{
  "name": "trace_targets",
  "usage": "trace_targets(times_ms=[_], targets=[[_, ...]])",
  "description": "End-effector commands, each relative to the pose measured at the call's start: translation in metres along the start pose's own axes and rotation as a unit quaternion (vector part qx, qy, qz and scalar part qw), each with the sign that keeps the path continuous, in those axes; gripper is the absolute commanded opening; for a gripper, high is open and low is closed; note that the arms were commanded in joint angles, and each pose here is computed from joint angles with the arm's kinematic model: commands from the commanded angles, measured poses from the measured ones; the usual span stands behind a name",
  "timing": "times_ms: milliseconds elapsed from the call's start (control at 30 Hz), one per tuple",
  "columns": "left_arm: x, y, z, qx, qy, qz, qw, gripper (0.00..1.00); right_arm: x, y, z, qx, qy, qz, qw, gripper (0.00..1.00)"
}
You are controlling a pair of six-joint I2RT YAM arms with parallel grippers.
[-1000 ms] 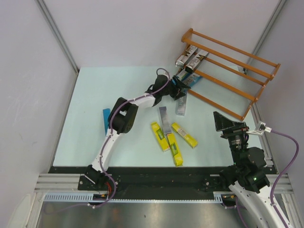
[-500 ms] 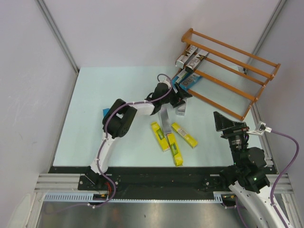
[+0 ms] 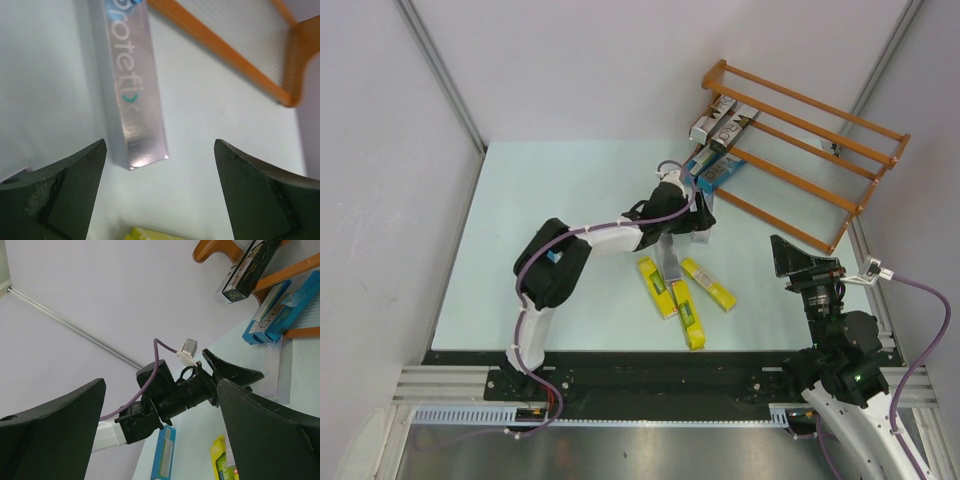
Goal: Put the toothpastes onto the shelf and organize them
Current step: Place the toothpaste on the shelf, then pick up the toothpaste from the center of the board.
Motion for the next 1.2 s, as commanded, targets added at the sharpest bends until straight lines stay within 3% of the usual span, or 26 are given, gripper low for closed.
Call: trace_targets(times_ms=[0, 300, 533, 633, 800, 1167], targets=[[0.003, -0.005, 0.010, -0.088, 0.088, 0.012, 0.992, 0.95, 0.002, 0.014, 0.013, -0.005, 0.011, -0.027, 1.000, 1.00], [-0.025, -0.023, 0.005, -0.117, 0.099, 0.037, 0.988, 0.94, 0.002, 0.014, 0.012, -0.002, 0.007, -0.029, 1.000, 1.00], [-0.038, -0.023, 0.010, -0.149, 0.153, 0.050, 0.976, 0.79, 0.002, 0.014, 0.012, -0.003, 0.006, -0.030, 1.000, 1.00], [-0.034, -0.025, 0.015, -0.155, 0.170, 0.052, 0.972, 0.66, 0.002, 0.014, 0.011, -0.003, 0.002, -0.032, 0.999, 1.00], [-0.014, -0.027, 0.010, -0.163, 0.124, 0.054, 0.977, 0.57, 0.002, 0.014, 0.011, -0.005, 0.002, -0.031, 1.000, 1.00], [0.022, -0.018, -0.011, -0.179, 0.067, 0.089, 0.978, 0.55, 0.002, 0.014, 0.011, -0.005, 0.001, -0.031, 1.000, 1.00]])
Point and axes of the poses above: each gripper's point midway between its finger pads, its own x axis back along the fingers, its own z axis along the line the jaws close on, y = z × x, the point moved 9 cm from there along x, back along the fingers, and after that the axes turned 3 degrees about -x, right-handed, at the moved point
